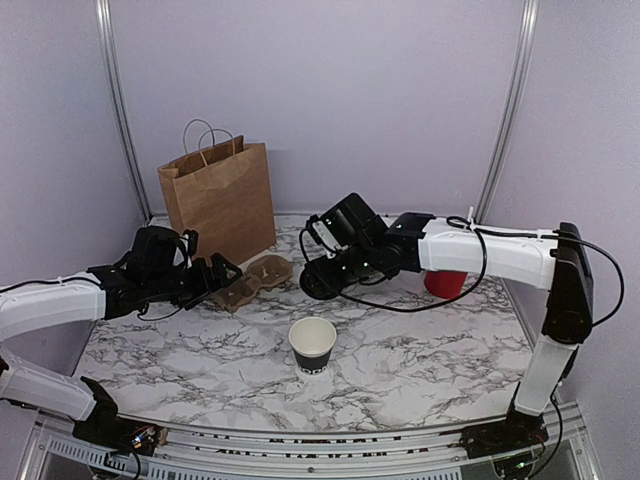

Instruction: Pack the takeout coffee

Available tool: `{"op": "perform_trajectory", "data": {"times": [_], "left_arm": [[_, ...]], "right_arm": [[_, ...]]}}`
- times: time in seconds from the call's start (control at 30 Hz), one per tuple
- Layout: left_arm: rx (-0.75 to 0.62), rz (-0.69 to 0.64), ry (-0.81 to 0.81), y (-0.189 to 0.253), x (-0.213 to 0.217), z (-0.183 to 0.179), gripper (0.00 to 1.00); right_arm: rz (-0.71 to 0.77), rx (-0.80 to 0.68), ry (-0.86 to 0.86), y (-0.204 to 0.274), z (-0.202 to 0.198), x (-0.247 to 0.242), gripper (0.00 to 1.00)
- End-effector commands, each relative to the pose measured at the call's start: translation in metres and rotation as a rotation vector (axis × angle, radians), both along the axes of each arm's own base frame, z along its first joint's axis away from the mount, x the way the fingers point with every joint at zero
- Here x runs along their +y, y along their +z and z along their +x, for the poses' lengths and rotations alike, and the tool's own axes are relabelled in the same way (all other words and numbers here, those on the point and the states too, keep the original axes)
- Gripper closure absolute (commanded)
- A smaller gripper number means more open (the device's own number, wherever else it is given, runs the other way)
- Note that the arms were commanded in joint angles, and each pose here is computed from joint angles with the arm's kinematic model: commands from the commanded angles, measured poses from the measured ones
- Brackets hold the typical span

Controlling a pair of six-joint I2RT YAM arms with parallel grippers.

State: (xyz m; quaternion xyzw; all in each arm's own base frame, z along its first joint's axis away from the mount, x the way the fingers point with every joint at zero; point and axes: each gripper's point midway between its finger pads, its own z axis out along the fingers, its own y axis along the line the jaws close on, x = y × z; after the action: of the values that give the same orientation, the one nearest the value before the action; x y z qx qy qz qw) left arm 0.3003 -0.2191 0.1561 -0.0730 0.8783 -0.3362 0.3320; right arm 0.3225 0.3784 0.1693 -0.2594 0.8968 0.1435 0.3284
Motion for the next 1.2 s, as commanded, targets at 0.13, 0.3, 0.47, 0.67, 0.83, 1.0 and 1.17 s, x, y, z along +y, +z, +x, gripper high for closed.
{"op": "perform_trajectory", "data": {"times": [0.13,0.3,0.47,0.67,0.83,1.0,1.17], "left_arm": [[-0.013,-0.056,-0.019,0.009,-0.014,0.009,0.01],[0.022,-0.075,-0.079,0.004,-0.025,0.004,0.01],[0.035,-0.079,-0.106,0.002,-0.030,0.000,0.01],[0.037,-0.090,-0.140,0.009,-0.042,0.000,0.01],[0.050,-0.085,-0.164,0.006,-0.050,-0.002,0.01],[0.070,-0.071,-0.191,0.002,-0.059,-0.002,0.01],[0.089,-0.050,-0.216,-0.002,-0.065,-0.006,0.01]], "right_arm": [[-0.010,-0.012,0.037,0.019,-0.051,0.013,0.35],[-0.012,0.012,0.076,0.014,-0.072,0.022,0.35],[-0.017,0.031,0.096,0.009,-0.082,0.026,0.35],[-0.028,0.033,0.109,0.006,-0.088,0.027,0.35],[-0.030,0.039,0.115,0.003,-0.090,0.029,0.35],[-0.033,0.037,0.122,0.004,-0.093,0.031,0.35],[-0.051,0.038,0.128,0.006,-0.100,0.033,0.35]]}}
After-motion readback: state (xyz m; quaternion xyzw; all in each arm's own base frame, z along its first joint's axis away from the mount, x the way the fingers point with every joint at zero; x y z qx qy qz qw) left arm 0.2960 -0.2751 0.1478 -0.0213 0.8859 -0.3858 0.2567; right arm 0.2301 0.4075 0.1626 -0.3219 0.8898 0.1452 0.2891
